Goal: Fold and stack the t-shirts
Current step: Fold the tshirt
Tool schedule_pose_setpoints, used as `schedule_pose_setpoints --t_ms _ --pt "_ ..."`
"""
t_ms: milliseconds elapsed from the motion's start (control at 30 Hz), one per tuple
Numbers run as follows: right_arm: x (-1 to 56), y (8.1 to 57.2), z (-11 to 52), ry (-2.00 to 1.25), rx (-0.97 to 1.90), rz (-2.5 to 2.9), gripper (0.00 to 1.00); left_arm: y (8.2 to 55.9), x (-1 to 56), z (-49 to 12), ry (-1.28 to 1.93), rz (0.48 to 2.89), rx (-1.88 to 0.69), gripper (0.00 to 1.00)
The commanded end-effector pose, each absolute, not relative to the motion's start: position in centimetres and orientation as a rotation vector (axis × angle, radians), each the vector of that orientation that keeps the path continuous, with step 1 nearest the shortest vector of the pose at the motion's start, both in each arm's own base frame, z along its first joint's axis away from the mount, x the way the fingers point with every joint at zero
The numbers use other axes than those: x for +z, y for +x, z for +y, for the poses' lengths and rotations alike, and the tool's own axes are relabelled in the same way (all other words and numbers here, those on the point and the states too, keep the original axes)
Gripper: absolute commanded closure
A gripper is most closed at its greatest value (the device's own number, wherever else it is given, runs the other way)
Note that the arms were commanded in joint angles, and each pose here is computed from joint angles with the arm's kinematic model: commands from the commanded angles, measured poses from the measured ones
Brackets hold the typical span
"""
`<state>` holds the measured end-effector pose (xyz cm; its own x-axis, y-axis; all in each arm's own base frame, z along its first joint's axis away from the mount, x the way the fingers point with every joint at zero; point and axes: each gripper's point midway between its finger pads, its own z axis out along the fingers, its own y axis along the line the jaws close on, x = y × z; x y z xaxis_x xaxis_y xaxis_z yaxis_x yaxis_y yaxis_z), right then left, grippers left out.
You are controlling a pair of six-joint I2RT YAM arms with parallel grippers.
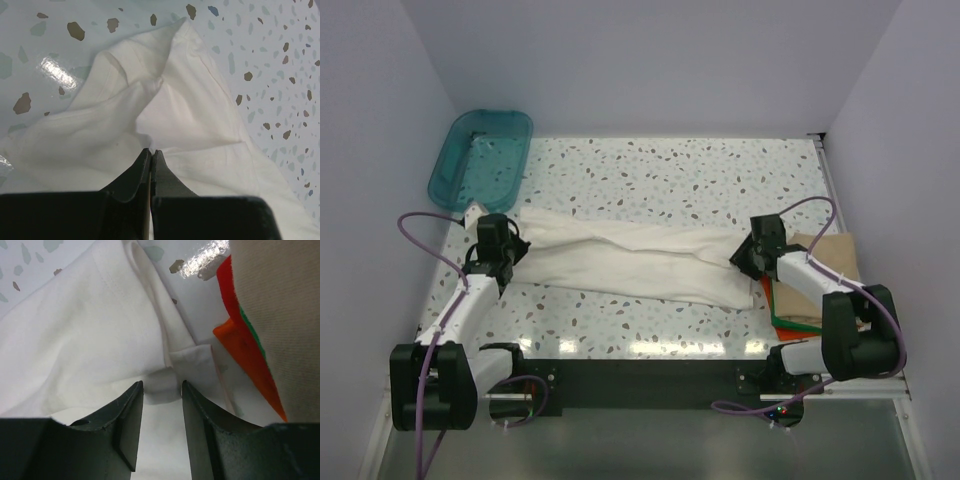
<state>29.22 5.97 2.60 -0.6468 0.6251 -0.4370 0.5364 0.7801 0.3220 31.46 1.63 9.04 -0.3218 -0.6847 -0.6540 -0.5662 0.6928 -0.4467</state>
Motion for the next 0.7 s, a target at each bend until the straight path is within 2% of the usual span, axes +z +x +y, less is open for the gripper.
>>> schedule_pose_setpoints --t_ms 0,33,67,167,300,667 --pt "3.1 30.4 6.0 0.849 0.240 2.392 0.60 32.6 10.6 2.1 -0.941 1.969 -0.165 1.00" --pt "3.1 30.5 6.0 0.848 0.243 2.391 0.62 32.6 10.6 2.1 -0.939 1.970 -0.164 1.00" --pt "3.3 30.6 6.1 0.846 0.244 2.389 0.71 32.6 10.6 2.1 -0.942 1.969 -0.164 1.00" --pt "3.6 30.8 6.0 0.844 0.242 2.386 0.84 32.8 10.9 2.1 -0.936 1.964 -0.167 1.00" --pt "4.4 30.8 5.7 0.837 0.221 2.385 0.98 32.8 11.3 2.2 -0.935 1.961 -0.159 1.00" --pt "6.7 30.5 3.7 0.843 0.177 2.345 1.00 32.5 12.2 2.8 -0.942 1.942 -0.133 1.00"
